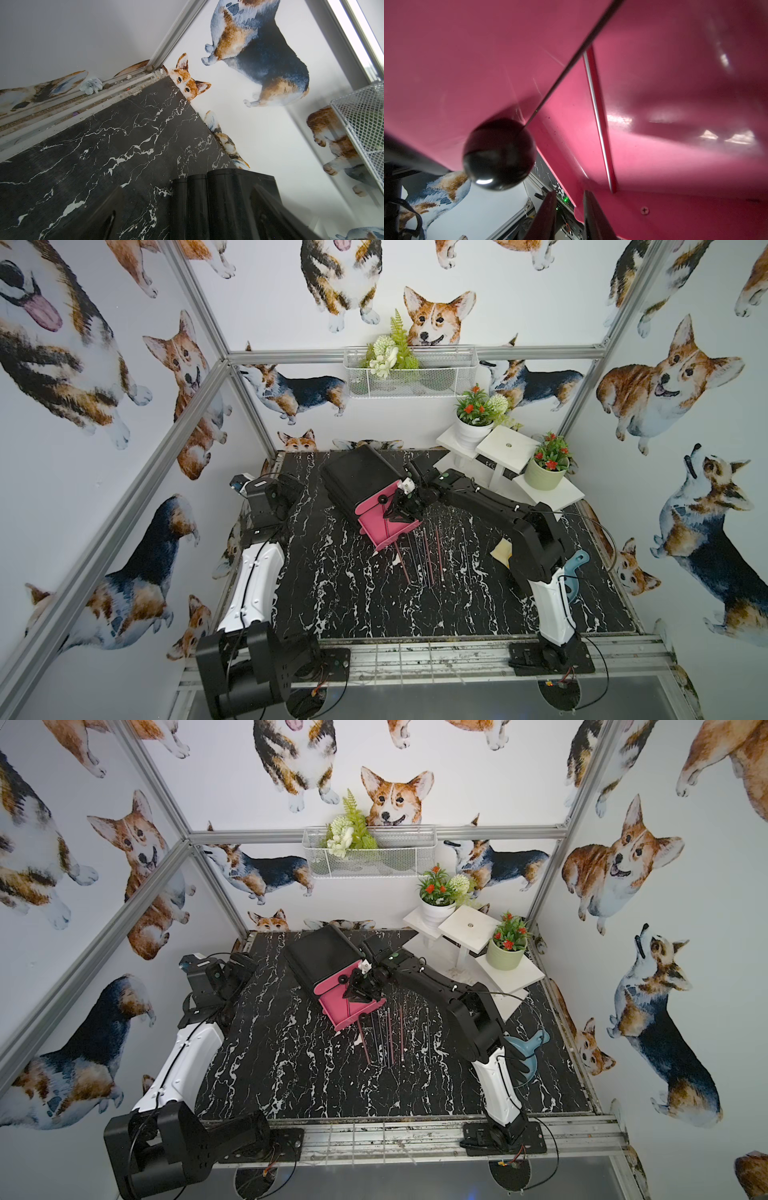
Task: Please place the pencils in the drawer according to their color
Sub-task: Place the pencil in the drawer.
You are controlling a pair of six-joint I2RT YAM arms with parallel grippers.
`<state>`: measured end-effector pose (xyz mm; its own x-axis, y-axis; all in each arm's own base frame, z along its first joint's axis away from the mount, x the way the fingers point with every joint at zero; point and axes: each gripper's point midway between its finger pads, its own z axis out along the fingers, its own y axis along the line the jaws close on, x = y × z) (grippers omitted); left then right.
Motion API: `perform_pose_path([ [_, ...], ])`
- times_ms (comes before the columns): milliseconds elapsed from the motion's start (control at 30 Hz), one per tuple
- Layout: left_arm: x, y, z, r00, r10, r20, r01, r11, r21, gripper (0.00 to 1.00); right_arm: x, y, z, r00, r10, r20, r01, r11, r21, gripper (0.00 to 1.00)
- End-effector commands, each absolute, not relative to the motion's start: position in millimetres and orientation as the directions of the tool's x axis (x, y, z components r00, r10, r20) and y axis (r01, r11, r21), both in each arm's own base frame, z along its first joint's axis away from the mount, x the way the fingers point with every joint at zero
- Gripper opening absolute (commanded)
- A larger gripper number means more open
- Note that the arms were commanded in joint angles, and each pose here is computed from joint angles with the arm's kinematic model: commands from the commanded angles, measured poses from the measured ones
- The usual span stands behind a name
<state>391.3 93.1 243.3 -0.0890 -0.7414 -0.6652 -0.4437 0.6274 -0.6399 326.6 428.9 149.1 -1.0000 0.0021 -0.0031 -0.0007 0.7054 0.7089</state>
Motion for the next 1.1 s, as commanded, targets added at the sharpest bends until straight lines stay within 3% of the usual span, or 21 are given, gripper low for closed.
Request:
perform_pose_path([
  [0,391.6,93.3,249.8,-0.080,-0.731,-0.678,-0.430,0.639,-0.638,1.00,320.2,410.0,162.2,-0.994,-0.017,-0.104,-0.082,0.741,0.666,0.27],
  [233,391.4,93.3,251.6,-0.077,-0.730,-0.679,-0.427,0.640,-0.639,1.00,289.8,330.8,134.9,-0.988,-0.006,-0.155,-0.077,0.887,0.455,0.25],
  [467,391.2,93.6,251.9,-0.075,-0.730,-0.679,-0.426,0.639,-0.640,1.00,257.1,255.5,92.8,-0.992,-0.022,-0.127,-0.044,0.983,0.181,0.25],
  [1067,392.3,93.3,249.2,-0.081,-0.732,-0.676,-0.430,0.638,-0.639,1.00,246.5,262.7,33.2,-0.998,-0.064,-0.006,-0.064,0.995,0.073,0.29],
])
